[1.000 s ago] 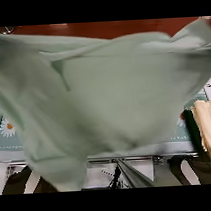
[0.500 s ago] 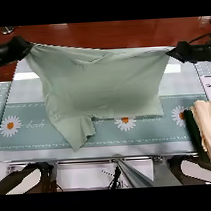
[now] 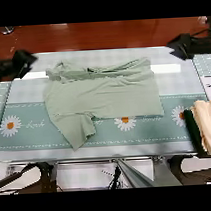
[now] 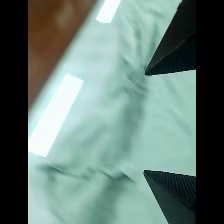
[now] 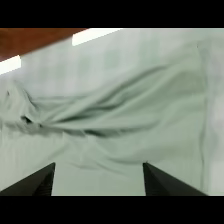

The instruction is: Fold the shirts.

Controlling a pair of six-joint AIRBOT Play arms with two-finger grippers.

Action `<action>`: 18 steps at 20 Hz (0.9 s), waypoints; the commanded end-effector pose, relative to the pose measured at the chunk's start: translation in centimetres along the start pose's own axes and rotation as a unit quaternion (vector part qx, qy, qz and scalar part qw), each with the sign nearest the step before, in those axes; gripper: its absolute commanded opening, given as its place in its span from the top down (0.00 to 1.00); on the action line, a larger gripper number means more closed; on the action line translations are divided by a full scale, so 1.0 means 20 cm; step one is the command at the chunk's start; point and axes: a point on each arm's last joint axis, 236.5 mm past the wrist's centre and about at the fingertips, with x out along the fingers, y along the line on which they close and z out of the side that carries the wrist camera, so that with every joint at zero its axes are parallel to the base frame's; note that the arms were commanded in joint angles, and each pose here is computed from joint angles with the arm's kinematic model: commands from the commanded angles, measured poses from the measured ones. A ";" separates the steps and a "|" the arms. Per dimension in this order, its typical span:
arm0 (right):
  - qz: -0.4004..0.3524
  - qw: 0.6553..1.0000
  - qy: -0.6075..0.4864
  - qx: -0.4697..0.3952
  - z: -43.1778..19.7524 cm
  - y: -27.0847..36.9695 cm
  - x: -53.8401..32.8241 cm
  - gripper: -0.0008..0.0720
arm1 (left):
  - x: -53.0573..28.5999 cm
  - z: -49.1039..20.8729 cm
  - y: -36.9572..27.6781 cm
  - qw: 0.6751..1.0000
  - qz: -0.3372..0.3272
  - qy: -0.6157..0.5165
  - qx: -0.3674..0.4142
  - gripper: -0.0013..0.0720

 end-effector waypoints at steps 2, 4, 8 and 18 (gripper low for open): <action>-0.078 0.989 0.099 0.080 -0.48 -0.32 -0.17 0.12 | -0.20 -0.69 0.46 0.966 0.070 0.236 -0.080 0.02; -0.083 0.986 0.075 0.127 -0.69 -0.36 -0.11 0.12 | -0.18 -0.93 0.54 0.958 0.071 0.256 -0.104 0.02; -0.082 0.987 0.062 0.122 -0.98 -0.32 -0.09 0.12 | -0.07 -1.06 0.55 0.961 0.045 0.230 -0.145 0.02; -0.050 0.990 0.062 0.114 -0.99 -0.18 -0.13 0.12 | -0.01 -0.95 0.59 0.971 0.013 0.174 -0.166 0.02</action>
